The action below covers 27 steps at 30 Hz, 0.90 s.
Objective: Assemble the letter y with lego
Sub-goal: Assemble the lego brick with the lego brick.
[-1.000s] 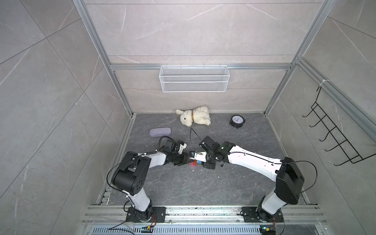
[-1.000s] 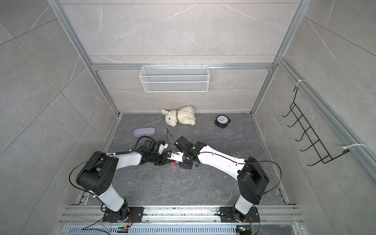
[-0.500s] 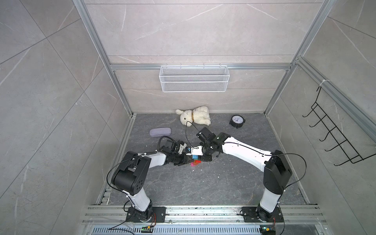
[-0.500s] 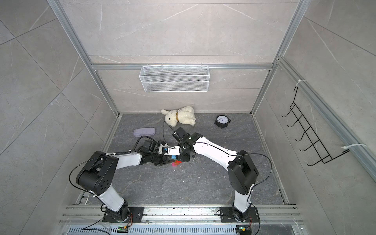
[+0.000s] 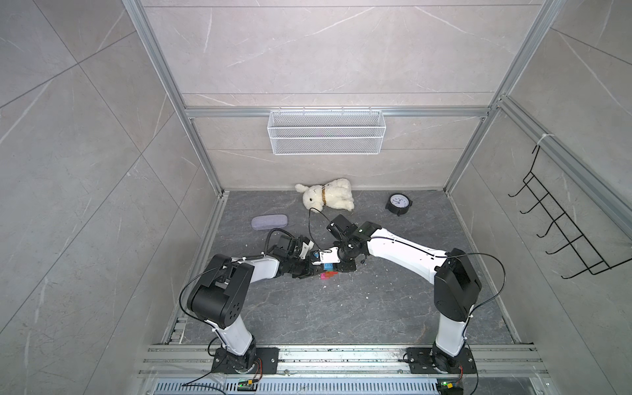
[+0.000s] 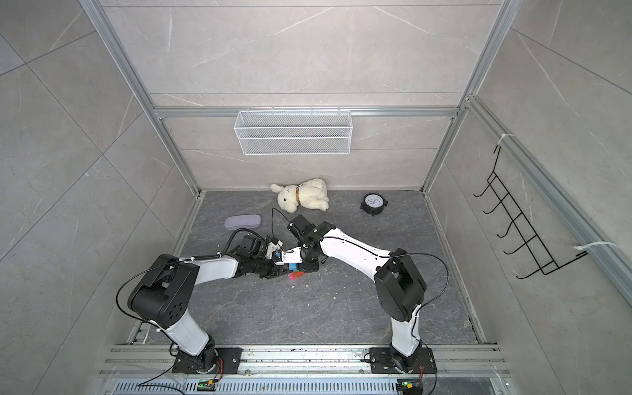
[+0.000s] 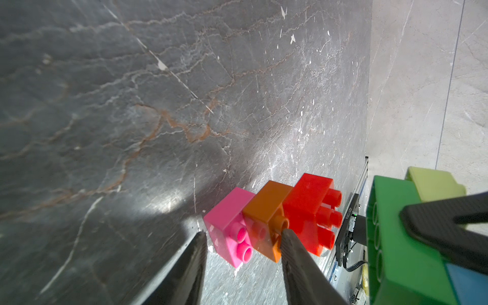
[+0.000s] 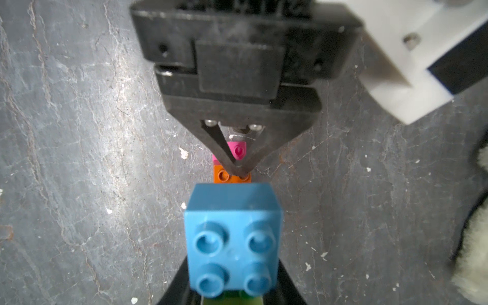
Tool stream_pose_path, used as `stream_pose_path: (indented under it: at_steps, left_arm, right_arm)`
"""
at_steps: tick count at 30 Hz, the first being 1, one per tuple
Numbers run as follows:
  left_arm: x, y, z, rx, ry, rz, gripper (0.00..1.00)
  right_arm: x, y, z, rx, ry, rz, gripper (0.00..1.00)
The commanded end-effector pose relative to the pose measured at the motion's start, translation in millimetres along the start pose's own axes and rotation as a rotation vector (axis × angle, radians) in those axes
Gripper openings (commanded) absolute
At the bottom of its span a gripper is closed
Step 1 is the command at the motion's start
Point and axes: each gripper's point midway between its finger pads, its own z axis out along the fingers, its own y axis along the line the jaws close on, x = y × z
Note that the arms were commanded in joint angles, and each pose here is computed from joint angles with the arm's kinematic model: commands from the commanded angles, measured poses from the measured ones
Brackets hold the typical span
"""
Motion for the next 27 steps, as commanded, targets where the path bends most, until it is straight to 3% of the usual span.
stream_pose_path:
  at_steps: [1,27]
  left_arm:
    - [40.5,51.3,4.2,-0.183,0.098,-0.105,0.48]
    - [44.6,53.7,4.3,-0.182,0.095,-0.106,0.48]
  right_arm:
    - [-2.5,-4.3,0.4,0.002,0.016,-0.034,0.3]
    - [-5.2,-2.1,13.2,-0.039,0.044,-0.083,0.3]
